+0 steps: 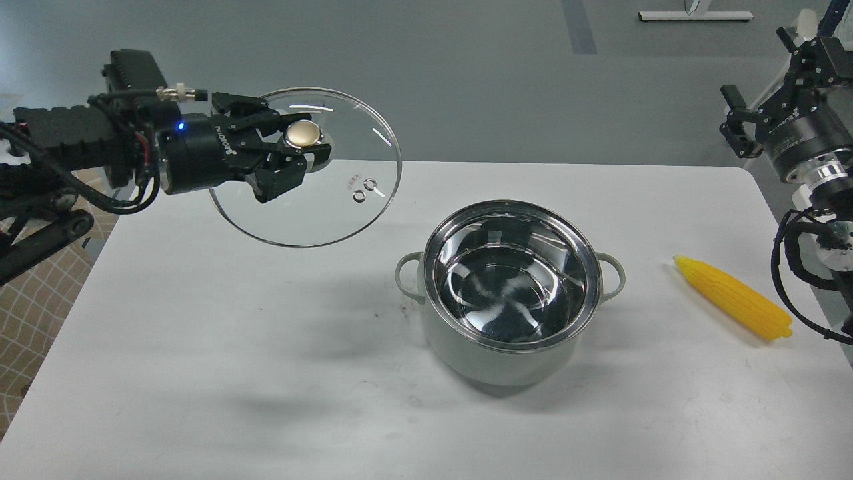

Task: Open pot and put corn in
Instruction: 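Lower the glass lid onto the table beside the pot, release it, then raise the left gripper away from the lid, then grasp the yellow corn cob with the right gripper and lift it, then carry the corn over the open pot and lower it inside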

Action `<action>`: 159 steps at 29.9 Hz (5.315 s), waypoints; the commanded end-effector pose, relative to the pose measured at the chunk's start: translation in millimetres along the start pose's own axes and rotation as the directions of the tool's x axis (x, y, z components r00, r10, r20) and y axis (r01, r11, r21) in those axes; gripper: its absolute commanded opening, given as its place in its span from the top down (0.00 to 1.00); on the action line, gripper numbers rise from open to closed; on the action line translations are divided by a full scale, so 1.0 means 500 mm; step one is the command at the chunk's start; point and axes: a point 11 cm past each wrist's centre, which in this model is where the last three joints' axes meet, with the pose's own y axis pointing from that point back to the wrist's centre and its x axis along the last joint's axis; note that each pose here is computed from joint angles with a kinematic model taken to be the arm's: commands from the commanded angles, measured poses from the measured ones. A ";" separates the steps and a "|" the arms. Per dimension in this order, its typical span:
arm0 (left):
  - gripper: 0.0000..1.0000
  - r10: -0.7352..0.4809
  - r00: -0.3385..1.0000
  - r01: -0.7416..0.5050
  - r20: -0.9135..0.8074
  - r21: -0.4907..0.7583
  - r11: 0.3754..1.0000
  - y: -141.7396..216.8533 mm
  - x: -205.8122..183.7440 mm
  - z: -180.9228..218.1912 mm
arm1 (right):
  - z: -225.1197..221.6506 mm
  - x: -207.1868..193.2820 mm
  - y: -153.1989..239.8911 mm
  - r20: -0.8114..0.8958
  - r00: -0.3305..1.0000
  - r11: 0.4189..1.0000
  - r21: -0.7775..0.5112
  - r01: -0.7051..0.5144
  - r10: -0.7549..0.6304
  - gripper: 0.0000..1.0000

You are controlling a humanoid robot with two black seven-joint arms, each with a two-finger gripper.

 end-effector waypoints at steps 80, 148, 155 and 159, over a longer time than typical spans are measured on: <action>0.06 0.285 0.061 -0.566 -0.956 0.202 0.799 -0.034 0.201 -0.096 | 0.004 0.113 0.185 -0.375 -0.485 0.505 -0.846 -0.170 -0.791 0.00; 0.06 0.244 0.063 -0.576 -0.968 0.164 0.800 -0.051 0.205 -0.067 | 0.006 -0.469 0.000 -0.301 -0.808 0.272 -0.945 0.182 -0.507 0.80; 0.06 0.245 0.064 -0.574 -0.967 0.165 0.802 -0.051 0.203 -0.068 | 0.065 -0.486 0.039 -0.228 -0.841 0.178 -0.971 0.160 -0.491 0.73; 0.06 0.245 0.064 -0.575 -0.967 0.165 0.801 -0.051 0.204 -0.068 | 0.085 -0.489 0.052 -0.220 -0.840 0.153 -0.974 0.165 -0.497 0.63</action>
